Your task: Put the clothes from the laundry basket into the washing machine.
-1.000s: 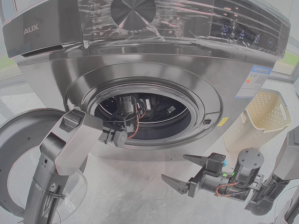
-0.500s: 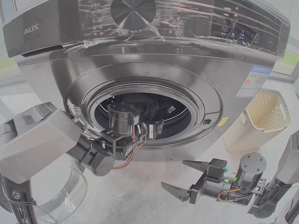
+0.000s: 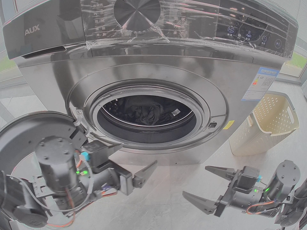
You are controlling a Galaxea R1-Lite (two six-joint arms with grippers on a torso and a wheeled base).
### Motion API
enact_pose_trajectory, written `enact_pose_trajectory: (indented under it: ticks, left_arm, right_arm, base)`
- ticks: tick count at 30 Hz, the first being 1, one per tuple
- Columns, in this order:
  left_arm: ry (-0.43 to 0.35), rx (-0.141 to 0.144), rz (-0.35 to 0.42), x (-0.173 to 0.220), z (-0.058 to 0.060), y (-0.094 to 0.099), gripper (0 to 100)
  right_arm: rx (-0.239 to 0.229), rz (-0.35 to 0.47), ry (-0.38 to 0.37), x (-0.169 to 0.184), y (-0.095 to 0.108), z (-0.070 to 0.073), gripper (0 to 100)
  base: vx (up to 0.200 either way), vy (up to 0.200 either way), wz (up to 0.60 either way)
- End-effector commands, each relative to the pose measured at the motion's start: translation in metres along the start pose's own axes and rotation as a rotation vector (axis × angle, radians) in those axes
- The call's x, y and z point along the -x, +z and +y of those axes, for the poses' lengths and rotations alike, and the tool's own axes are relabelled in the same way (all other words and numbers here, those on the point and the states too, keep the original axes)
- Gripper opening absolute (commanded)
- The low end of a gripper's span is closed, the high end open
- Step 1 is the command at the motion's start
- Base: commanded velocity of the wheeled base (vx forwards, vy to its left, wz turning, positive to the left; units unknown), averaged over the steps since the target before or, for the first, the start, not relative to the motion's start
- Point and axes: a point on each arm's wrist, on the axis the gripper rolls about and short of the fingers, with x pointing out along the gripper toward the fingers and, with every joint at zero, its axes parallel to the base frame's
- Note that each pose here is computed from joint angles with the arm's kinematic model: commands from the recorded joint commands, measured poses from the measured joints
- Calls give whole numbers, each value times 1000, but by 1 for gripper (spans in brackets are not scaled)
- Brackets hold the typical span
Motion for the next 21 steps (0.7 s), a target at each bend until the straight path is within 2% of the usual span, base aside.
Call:
enact_pose_trajectory:
  ticks: [1, 2, 3, 4, 5, 6, 8, 14, 16, 17, 18, 20, 21]
  left_arm:
    - [-4, -22, -150, 94, 22, 0, 100]
    - [-4, -22, -150, 94, 22, 0, 100]
    - [35, -41, -163, 105, 30, -5, 100]
    - [39, -41, -167, 106, 30, -5, 100]
    - [60, -44, -195, 117, 35, -6, 100]
    - [65, -41, -208, 120, 36, -6, 100]
    - [100, -34, -259, 133, 41, -4, 100]
    - [181, -29, -306, 158, 50, -9, 100]
    - [205, -28, -327, 166, 52, -9, 100]
    - [205, -28, -327, 166, 52, -9, 100]
    - [234, -30, -343, 176, 54, -12, 100]
    - [249, -30, -347, 185, 55, -16, 100]
    - [251, -32, -347, 189, 55, -19, 100]
  right_arm:
    - [-14, -193, -139, 58, 33, -13, 100]
    - [-14, -193, -139, 58, 33, -13, 100]
    - [-14, -226, -175, 66, 38, -18, 100]
    - [-12, -234, -185, 67, 39, -19, 100]
    - [-7, -265, -248, 76, 43, -27, 100]
    - [-2, -268, -268, 78, 44, -29, 100]
    - [10, -272, -354, 89, 46, -38, 100]
    - [21, -218, -440, 116, 40, -40, 100]
    - [20, -201, -490, 125, 37, -42, 100]
    - [20, -201, -490, 125, 37, -42, 100]
    - [27, -195, -540, 132, 36, -44, 100]
    - [33, -198, -554, 135, 35, -44, 100]
    - [40, -204, -601, 142, 35, -45, 100]
  base:
    - [0, 0, 0]
    - [0, 0, 0]
    - [0, 0, 0]
    - [0, 0, 0]
    - [-200, 0, 0]
    - [-200, 0, 0]
    - [-200, 0, 0]
    - [-200, 0, 0]
    - [-200, 0, 0]
    - [-200, 0, 0]
    - [-200, 0, 0]
    - [-200, 0, 0]
    - [-200, 0, 0]
